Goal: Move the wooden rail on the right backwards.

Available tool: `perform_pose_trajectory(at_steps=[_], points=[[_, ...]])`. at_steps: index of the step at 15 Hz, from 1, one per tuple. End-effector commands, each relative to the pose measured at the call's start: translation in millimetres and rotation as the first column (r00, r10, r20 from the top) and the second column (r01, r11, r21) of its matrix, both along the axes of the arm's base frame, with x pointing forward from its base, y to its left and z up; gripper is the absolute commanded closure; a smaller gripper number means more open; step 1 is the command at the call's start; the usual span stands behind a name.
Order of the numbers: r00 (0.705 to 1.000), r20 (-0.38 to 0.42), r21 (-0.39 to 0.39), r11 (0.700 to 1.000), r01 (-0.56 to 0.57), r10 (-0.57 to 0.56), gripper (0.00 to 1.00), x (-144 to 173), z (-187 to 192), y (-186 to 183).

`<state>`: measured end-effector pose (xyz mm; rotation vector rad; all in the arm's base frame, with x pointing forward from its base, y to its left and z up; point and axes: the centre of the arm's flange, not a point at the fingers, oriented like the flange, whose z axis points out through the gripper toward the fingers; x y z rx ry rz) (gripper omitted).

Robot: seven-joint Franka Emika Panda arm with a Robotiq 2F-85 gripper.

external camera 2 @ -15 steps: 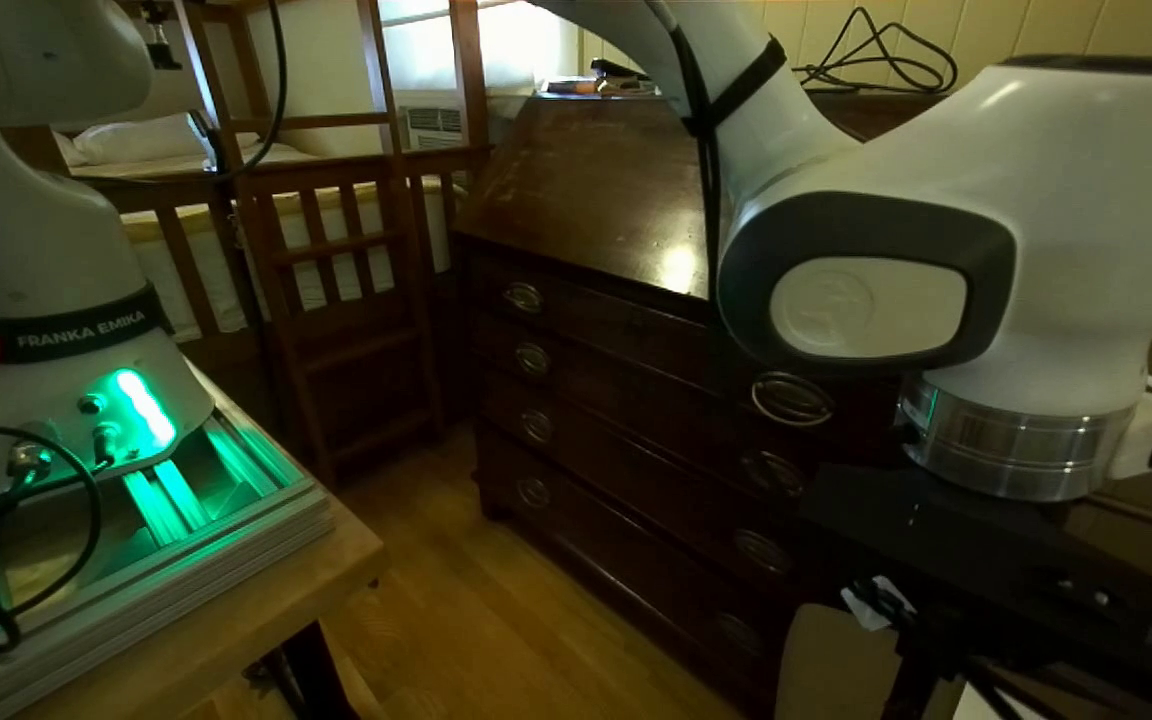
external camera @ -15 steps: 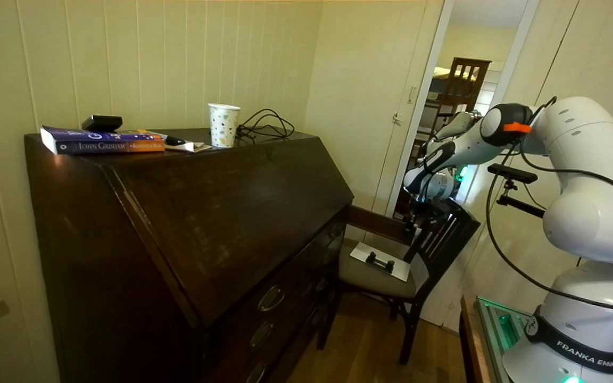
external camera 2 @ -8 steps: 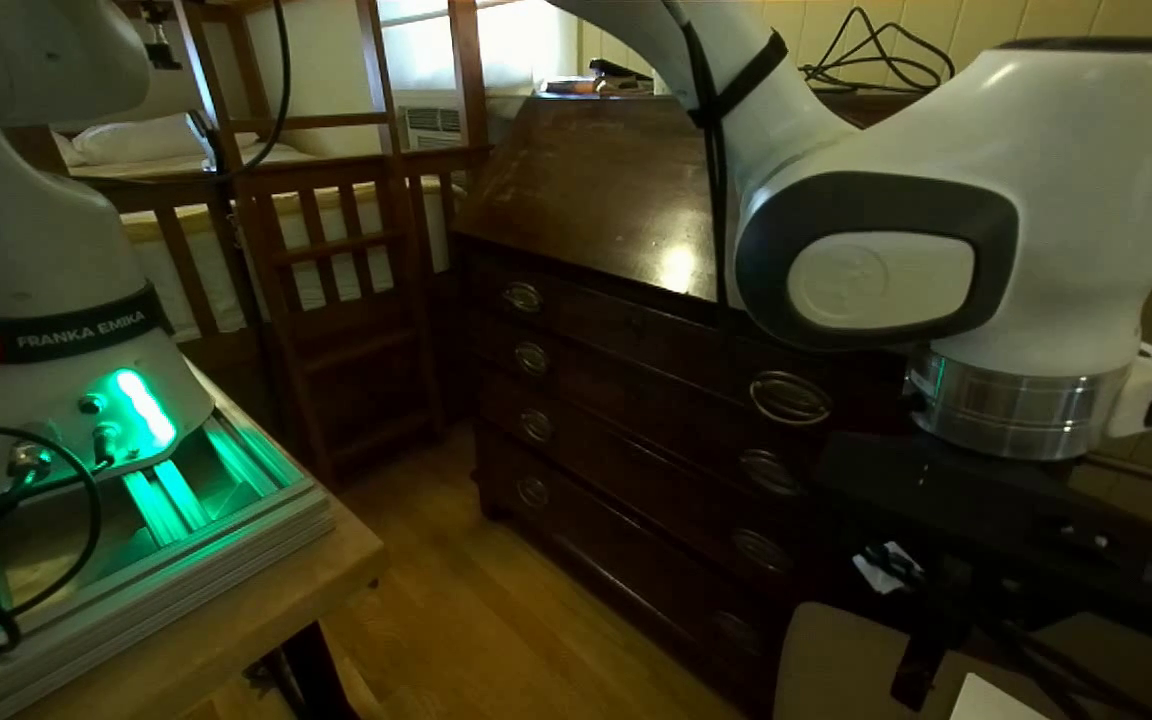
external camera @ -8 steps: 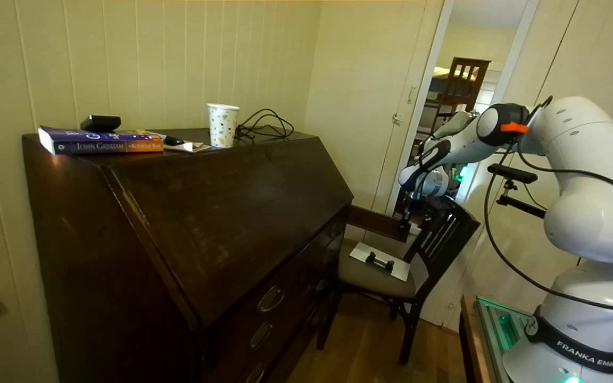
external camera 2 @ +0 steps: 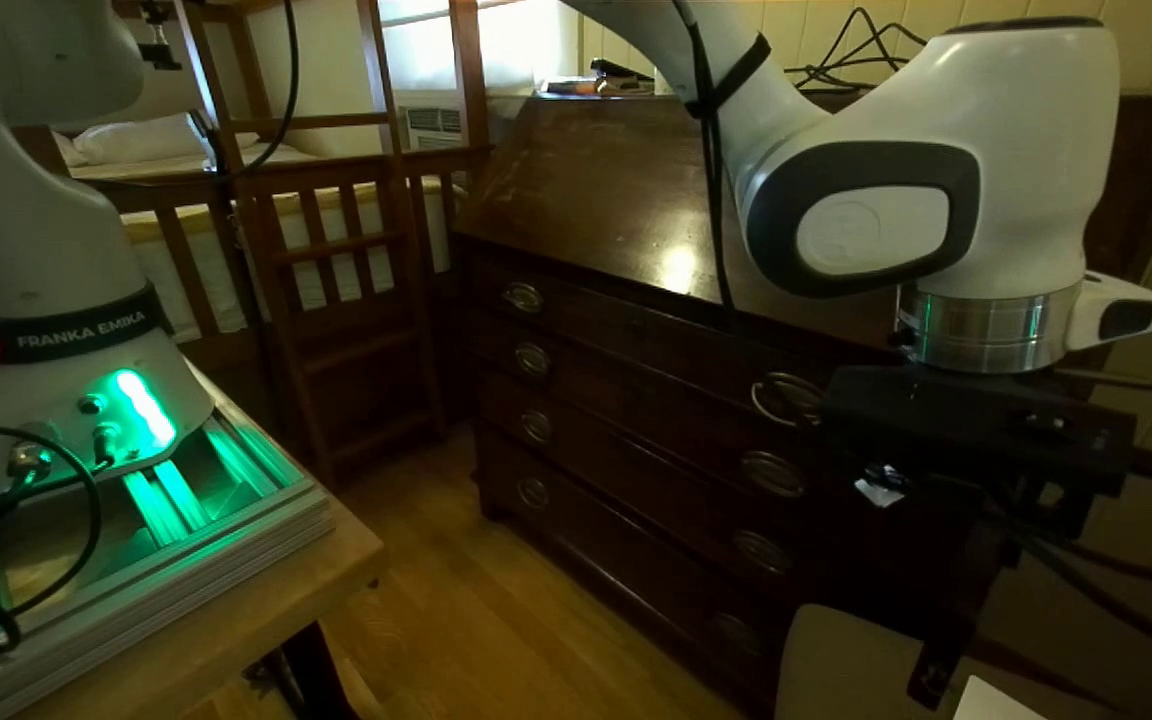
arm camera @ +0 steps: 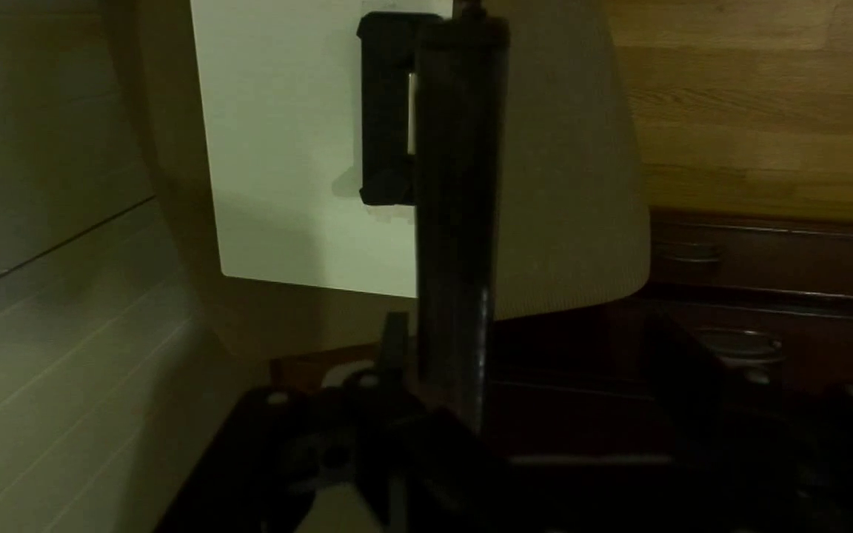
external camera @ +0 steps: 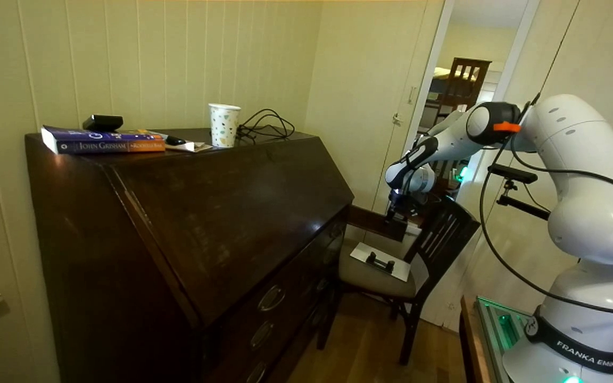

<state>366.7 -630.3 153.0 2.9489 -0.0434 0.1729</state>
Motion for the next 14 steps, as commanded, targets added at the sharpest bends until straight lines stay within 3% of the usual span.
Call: perform_pose_trajectory(at_steps=[1,3,6,12,13,14], points=[[0.995,0.040,-0.008,0.995,0.096,-0.095,0.00,-24,11,-4],[0.987,0.041,-0.015,0.988,0.156,-0.156,0.00,-48,11,-12],[0.987,0.016,-0.007,0.987,0.159,-0.159,0.00,-88,12,-25],[0.987,0.036,0.026,0.988,0.154,-0.155,0.00,-123,14,-27],[0.989,0.023,0.035,0.989,0.147,-0.148,0.21,-127,16,-23],[0.990,0.012,0.040,0.989,0.142,-0.143,0.26,-132,18,-19]])
